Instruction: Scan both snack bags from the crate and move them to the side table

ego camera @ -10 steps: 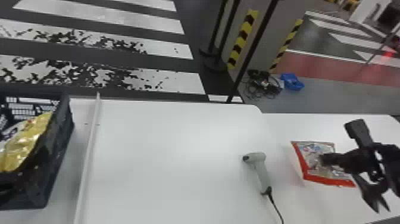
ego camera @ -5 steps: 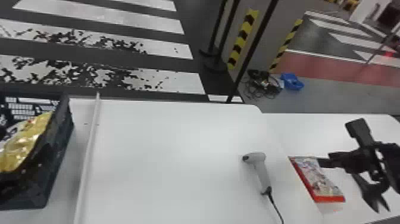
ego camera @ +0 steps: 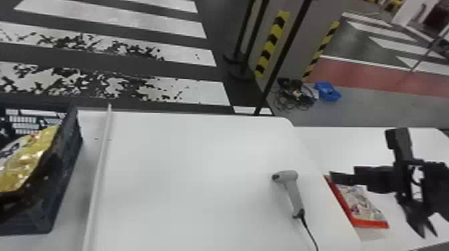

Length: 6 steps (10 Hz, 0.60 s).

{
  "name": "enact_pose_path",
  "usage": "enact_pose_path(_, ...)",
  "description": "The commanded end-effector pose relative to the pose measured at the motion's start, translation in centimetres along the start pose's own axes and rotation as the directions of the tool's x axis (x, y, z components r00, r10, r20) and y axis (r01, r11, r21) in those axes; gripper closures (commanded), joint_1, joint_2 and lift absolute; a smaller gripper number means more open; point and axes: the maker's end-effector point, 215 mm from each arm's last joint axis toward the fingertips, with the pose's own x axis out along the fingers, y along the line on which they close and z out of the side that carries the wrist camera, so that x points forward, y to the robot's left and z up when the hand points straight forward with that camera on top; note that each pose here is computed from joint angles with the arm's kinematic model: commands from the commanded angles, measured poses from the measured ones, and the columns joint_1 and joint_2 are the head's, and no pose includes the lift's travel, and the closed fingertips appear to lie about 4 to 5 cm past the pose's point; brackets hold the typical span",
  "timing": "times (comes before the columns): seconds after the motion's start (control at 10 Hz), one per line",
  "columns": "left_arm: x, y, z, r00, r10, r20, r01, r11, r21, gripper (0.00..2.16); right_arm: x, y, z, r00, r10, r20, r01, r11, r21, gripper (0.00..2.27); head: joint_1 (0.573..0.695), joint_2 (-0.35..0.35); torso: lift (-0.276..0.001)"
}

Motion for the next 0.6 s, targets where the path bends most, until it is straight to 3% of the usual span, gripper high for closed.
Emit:
enact_pose_path(0.0,0.2,-0.2,0.3,1.000,0.001,0.006,-0.001,1.000,-0.004,0.08,-0.2,7.0,1.0,0.990,0.126,0.071,-0.131,0.988,0.081,0.09,0.695,-0.350,-0.095)
enact_pose_path(0.2,0.4,-0.3,0.9,1.000,0.003,0.013,-0.003,1.000,-0.004,0.08,-0.6,15.5,3.0,0.956,0.245,0.164,-0.263,0.959,0.102,0.09,0.695,-0.340,-0.095)
enact_pose_path(0.5,0.7,-0.5,1.1,1.000,0.002,0.008,-0.002,1.000,-0.006,0.08,-0.4,25.7,5.3,0.886,0.384,0.259,-0.423,0.899,0.113,0.11,0.695,-0.212,-0.095)
